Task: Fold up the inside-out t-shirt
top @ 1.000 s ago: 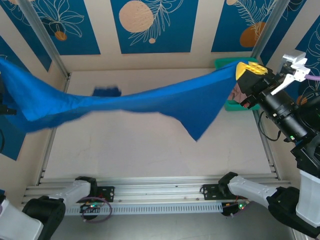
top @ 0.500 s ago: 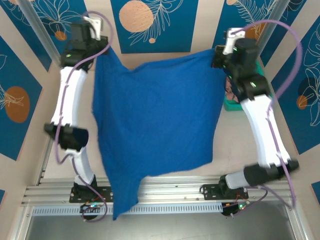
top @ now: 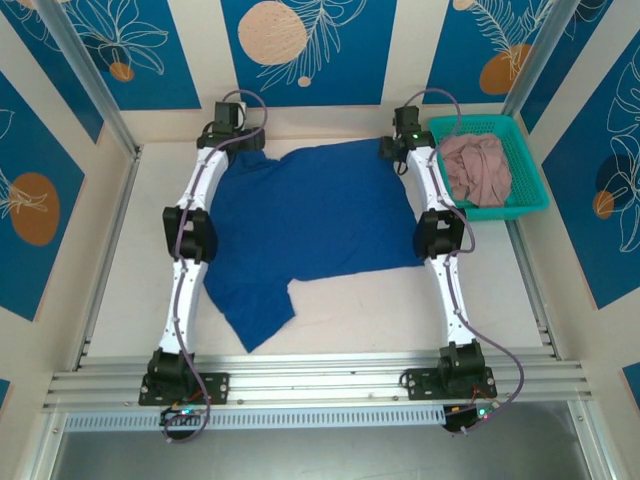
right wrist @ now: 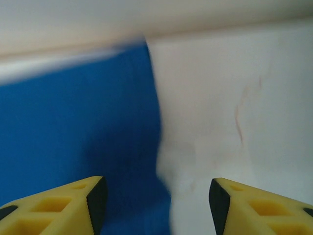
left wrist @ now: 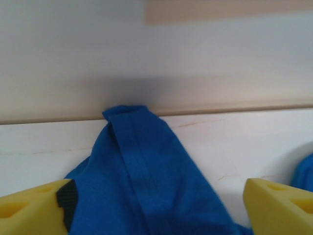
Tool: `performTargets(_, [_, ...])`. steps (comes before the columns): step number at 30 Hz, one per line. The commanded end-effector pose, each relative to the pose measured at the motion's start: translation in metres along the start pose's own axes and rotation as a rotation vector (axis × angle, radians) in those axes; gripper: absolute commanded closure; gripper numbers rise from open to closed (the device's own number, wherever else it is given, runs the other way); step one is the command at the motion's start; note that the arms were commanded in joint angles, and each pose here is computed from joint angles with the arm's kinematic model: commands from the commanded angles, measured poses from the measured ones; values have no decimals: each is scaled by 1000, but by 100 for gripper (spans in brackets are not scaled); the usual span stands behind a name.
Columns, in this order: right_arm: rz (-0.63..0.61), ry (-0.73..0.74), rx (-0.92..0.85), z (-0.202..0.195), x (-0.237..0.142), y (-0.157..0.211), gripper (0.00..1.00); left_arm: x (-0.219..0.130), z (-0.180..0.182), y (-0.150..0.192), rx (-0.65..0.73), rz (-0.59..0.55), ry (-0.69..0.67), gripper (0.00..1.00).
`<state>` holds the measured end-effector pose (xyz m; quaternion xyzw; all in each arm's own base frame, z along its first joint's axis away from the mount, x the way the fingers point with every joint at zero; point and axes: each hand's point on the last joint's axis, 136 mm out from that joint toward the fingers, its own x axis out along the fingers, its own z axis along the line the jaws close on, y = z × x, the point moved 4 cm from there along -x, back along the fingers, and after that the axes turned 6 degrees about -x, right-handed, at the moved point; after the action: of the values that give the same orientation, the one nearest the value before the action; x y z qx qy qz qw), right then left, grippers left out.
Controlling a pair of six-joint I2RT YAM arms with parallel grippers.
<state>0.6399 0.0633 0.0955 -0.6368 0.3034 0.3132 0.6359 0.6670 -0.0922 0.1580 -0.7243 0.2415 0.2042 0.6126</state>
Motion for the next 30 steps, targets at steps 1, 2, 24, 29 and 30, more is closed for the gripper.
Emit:
performTargets(1, [32,-80,-68,40,-90,-12,40,-78,-7,-66,-92,-108,6,9])
performTargets(2, [23,-91,-84,47,-97,-7,40,-85,-6,-58,-114,-60,2,9])
performTargets(24, [532,-91,277,-26,-159,243,46,-263,1,269,-320,491,103,11])
performTargets(29, [602,-74,341,-38,-157,269,49,-252,21,300,-278,558,-9,11])
performTargets(30, [609,-67,343,-39,-159,273,49,-251,23,305,-272,563,-21,11])
